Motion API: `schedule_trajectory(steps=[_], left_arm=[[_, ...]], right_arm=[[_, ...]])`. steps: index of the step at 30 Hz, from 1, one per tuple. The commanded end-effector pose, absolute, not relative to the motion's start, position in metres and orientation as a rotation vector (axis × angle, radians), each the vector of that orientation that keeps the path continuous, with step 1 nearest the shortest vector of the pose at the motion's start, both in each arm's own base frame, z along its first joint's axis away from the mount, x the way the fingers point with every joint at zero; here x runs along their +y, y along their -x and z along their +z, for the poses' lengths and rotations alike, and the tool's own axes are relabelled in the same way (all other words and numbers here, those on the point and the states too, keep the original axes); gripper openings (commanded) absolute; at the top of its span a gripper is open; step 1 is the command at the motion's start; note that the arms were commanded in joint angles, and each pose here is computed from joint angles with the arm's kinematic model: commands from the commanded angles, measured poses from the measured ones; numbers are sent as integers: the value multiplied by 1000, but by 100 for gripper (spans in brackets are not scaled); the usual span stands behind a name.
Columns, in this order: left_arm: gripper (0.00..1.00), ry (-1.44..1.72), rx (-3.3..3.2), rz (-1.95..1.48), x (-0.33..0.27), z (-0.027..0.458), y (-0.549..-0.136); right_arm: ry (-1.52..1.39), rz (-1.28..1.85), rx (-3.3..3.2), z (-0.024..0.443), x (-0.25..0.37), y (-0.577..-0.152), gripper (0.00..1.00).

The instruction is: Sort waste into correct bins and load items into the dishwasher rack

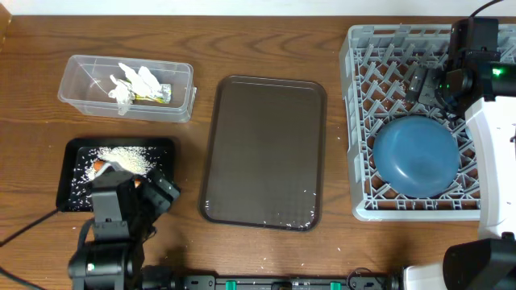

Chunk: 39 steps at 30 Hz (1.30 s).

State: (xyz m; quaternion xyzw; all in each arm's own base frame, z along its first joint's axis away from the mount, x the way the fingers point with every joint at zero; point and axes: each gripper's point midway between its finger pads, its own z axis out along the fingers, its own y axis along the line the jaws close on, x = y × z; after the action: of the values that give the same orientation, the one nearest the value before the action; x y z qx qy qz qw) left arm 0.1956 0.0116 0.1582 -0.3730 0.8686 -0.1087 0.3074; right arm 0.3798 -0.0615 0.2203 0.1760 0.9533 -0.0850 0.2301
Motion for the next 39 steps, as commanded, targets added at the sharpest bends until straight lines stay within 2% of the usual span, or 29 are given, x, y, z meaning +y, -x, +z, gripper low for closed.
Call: schedule_trajectory(steps=[1,2,11,20,28,39], left_arm=[[95,1023,2297,-289,12,156,-193],[98,1023,2298,-288,12,156,-193],[98,1024,2360,-247,13,147,-181],[98,600,2477,-140,8,141,-189],[98,94,2285,-231,-30,117,-213],[98,52,1855,-278,-34,132,-248]], right_arm=[[-473,-261,2628,219,-64,-379,99],[-473,-261,2628,219,-64,-379,99],[-473,-261,2628,219,-64,-379,99],[-473,-261,2628,219,-64,-379,99],[-473,-261,2628,219,-64,-379,99],[-473,-261,2628,219,-64,-379,99]])
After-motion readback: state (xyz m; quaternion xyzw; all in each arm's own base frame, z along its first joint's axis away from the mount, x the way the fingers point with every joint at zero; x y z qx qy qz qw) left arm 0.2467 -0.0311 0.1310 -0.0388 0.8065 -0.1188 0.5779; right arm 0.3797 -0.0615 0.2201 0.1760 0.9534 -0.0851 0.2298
